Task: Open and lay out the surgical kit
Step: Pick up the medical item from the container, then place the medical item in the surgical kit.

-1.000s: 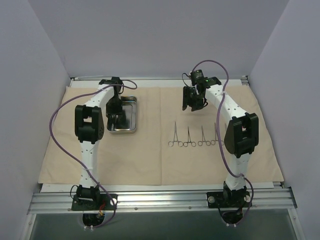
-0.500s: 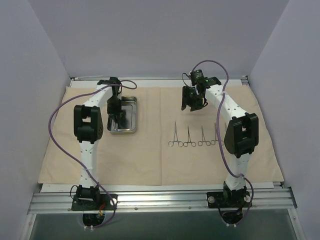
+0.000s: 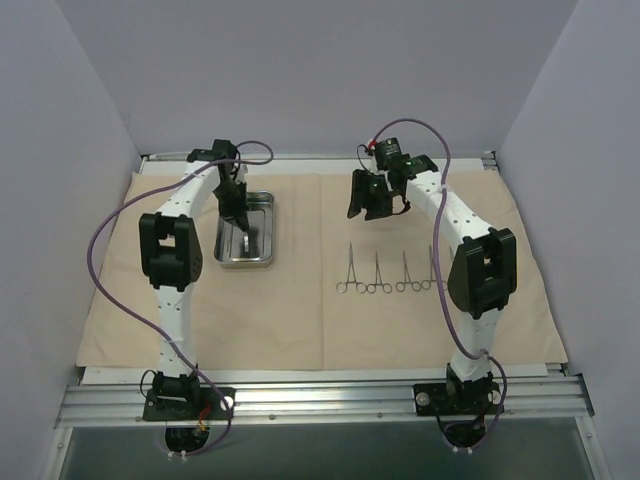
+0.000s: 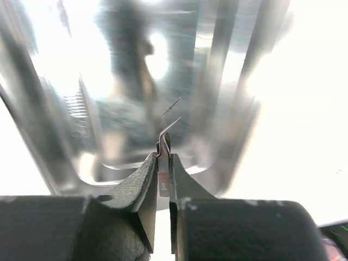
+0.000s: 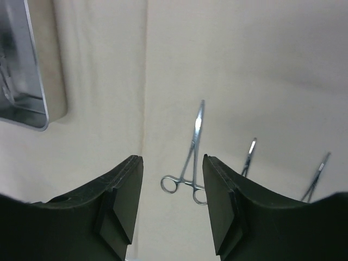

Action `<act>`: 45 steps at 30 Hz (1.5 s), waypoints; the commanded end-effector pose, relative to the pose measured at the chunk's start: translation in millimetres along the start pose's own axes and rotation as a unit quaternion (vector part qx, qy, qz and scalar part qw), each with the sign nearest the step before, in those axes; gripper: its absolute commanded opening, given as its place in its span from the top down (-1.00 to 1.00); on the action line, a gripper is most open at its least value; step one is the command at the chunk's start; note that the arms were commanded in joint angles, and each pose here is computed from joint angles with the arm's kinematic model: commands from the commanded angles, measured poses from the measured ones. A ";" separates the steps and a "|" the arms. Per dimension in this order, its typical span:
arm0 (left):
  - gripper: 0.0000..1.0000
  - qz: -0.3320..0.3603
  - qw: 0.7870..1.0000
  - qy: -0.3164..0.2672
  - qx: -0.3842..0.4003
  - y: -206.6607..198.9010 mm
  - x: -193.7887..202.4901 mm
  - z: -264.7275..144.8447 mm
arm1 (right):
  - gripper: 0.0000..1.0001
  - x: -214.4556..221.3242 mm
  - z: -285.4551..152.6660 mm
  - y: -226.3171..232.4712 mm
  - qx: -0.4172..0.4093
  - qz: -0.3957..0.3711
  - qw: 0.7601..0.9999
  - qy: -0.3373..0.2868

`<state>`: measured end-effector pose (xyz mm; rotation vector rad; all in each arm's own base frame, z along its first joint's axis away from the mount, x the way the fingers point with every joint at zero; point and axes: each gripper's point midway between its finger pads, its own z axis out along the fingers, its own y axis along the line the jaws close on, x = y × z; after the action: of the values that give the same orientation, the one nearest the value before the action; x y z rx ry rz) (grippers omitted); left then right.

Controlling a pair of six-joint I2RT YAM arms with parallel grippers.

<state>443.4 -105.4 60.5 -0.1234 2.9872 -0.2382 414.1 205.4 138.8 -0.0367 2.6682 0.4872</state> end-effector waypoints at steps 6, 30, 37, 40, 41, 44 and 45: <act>0.95 -0.077 0.949 -0.089 0.293 -105.1 5.0 -100.7 | -0.18 1.0 -37.7 107.6 -0.193 -0.034 0.980 -0.046; 0.95 -0.082 0.923 -0.084 0.366 -169.4 61.4 -141.2 | 0.24 62.9 -43.5 168.3 -0.236 -0.108 0.966 -0.001; 0.95 -0.077 0.924 -0.079 0.366 -169.3 68.7 -144.3 | 0.55 66.7 -38.7 168.8 -0.230 -0.108 0.967 0.004; 0.95 -0.075 0.922 -0.078 0.371 -169.8 71.2 -147.4 | 0.61 70.8 -36.4 168.5 -0.225 -0.108 0.968 0.009; 0.95 -0.076 0.922 -0.077 0.371 -169.5 72.4 -147.3 | 0.64 70.8 -35.3 166.9 -0.219 -0.108 0.970 0.008; 0.95 -0.074 0.920 -0.075 0.376 -170.2 75.1 -148.8 | 0.84 73.3 -33.6 166.5 -0.216 -0.110 0.970 0.010; 0.95 -0.074 0.919 -0.075 0.380 -170.7 74.8 -150.2 | 1.00 75.0 -32.2 167.3 -0.216 -0.110 0.970 0.013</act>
<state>365.6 -250.3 195.7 -0.3349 2.5898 -1.2090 324.8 352.3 182.4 -0.4336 2.5076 0.9782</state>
